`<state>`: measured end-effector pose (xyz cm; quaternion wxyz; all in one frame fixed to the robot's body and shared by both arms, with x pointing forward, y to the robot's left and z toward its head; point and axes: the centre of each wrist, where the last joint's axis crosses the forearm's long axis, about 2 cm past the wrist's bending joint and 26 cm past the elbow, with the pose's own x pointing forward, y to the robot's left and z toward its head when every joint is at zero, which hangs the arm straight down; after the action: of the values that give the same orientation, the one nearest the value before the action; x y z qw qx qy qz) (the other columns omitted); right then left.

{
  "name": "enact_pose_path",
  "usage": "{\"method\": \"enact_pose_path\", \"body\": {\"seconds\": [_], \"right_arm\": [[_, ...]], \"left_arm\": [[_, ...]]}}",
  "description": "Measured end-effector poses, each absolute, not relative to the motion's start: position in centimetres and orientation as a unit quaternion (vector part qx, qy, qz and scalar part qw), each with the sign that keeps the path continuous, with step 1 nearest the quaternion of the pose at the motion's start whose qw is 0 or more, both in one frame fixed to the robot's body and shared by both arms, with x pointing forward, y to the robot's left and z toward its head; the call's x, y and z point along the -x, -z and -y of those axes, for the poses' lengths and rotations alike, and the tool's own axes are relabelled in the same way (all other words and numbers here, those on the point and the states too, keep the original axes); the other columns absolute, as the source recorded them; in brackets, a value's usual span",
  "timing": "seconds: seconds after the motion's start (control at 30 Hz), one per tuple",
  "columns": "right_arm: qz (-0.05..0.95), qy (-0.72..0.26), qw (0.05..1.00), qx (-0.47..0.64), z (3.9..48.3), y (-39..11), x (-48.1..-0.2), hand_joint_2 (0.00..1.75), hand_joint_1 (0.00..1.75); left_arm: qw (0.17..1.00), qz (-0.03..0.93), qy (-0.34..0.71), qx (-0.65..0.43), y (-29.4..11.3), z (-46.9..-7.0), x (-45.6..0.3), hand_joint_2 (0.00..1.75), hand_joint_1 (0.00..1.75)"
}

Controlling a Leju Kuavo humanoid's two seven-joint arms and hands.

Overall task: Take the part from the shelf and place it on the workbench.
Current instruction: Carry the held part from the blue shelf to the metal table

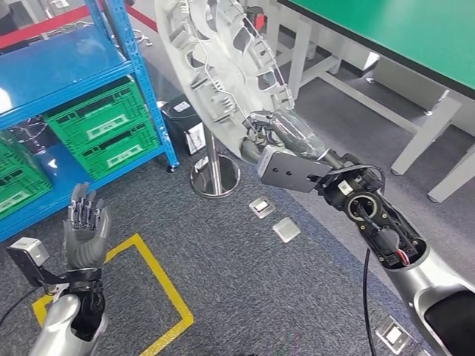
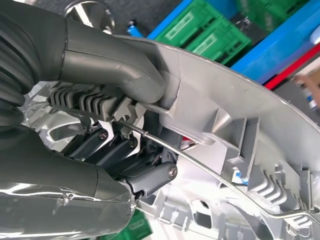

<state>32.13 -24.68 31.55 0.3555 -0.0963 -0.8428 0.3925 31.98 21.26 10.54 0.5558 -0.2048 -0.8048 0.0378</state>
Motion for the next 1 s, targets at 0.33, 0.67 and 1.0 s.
{"method": "enact_pose_path", "body": {"seconds": [0.33, 0.67, 1.0], "right_arm": [[0.844, -0.394, 0.352, 0.093, 24.58, -31.46, -32.18, 1.75, 1.75], [0.844, -0.394, 0.353, 0.093, 24.61, -31.36, -32.28, 1.75, 1.75], [0.844, -0.385, 0.361, 0.098, 25.07, -30.9, -32.17, 1.75, 1.75]], "left_arm": [[0.554, 0.806, -0.038, 0.203, -10.6, -21.41, -32.06, 1.75, 0.0], [0.555, 0.805, -0.039, 0.205, -10.4, -21.31, -31.84, 1.75, 0.0], [0.558, 0.803, -0.036, 0.207, -10.02, -21.37, -31.5, 1.75, 0.0]]}}
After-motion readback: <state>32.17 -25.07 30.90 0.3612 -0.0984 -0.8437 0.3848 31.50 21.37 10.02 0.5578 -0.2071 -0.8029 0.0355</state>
